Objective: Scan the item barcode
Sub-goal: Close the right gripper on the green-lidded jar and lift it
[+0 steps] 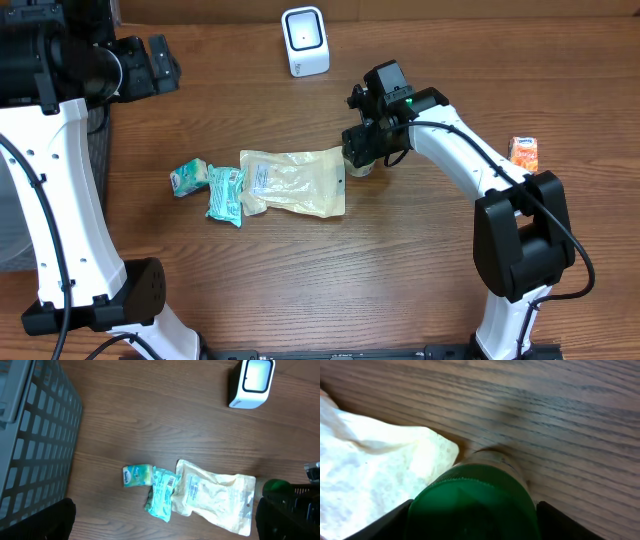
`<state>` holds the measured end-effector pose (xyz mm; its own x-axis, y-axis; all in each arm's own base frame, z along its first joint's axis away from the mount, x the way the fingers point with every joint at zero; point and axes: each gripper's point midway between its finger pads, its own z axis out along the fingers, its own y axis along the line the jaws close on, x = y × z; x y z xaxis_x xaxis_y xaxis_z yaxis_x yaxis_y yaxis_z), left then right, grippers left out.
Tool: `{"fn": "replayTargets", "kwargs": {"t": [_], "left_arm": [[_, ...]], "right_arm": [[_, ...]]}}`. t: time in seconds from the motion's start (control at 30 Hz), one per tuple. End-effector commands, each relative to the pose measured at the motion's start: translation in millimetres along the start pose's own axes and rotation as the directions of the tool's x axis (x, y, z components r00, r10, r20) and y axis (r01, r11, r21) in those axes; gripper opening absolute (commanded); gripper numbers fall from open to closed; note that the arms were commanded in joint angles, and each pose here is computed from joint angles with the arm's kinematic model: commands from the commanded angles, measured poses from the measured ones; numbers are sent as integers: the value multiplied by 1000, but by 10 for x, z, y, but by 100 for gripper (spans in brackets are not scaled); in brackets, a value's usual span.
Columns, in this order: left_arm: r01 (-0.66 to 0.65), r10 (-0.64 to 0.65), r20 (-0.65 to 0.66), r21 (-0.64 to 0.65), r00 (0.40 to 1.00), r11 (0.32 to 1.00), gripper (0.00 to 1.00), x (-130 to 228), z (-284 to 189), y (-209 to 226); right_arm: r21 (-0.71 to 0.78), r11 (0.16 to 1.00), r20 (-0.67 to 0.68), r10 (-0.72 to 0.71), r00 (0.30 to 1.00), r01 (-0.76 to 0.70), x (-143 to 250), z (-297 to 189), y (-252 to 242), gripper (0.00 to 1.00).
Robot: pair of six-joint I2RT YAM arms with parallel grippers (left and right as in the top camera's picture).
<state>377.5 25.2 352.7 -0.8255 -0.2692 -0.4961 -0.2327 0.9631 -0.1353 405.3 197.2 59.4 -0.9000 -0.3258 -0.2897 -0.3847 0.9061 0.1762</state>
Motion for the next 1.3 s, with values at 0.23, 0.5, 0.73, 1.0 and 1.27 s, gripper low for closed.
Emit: {"fn": "replayTargets", "kwargs": {"t": [0.23, 0.5, 0.73, 1.0, 1.27], "left_arm": [[-22, 22, 4, -2, 1000, 1000, 100, -8, -7, -16], [-22, 22, 4, -2, 1000, 1000, 100, -8, -7, -16], [-22, 22, 4, -2, 1000, 1000, 99, -8, -7, -16], [-22, 22, 4, -2, 1000, 1000, 100, -8, -7, -16], [-22, 22, 4, -2, 1000, 1000, 99, -8, -7, -16]], "right_arm": [[149, 987, -41, -48, 998, 54, 106, 37, -52, 79], [170, 984, -37, -55, 998, 60, 95, 37, -55, 79], [171, 983, -17, -60, 998, 62, 43, 46, -50, 79], [171, 985, 0, 6, 1000, -6, 25, 71, -52, 75], [180, 929, 43, 322, 946, -324, 67, 67, -77, 54]]}}
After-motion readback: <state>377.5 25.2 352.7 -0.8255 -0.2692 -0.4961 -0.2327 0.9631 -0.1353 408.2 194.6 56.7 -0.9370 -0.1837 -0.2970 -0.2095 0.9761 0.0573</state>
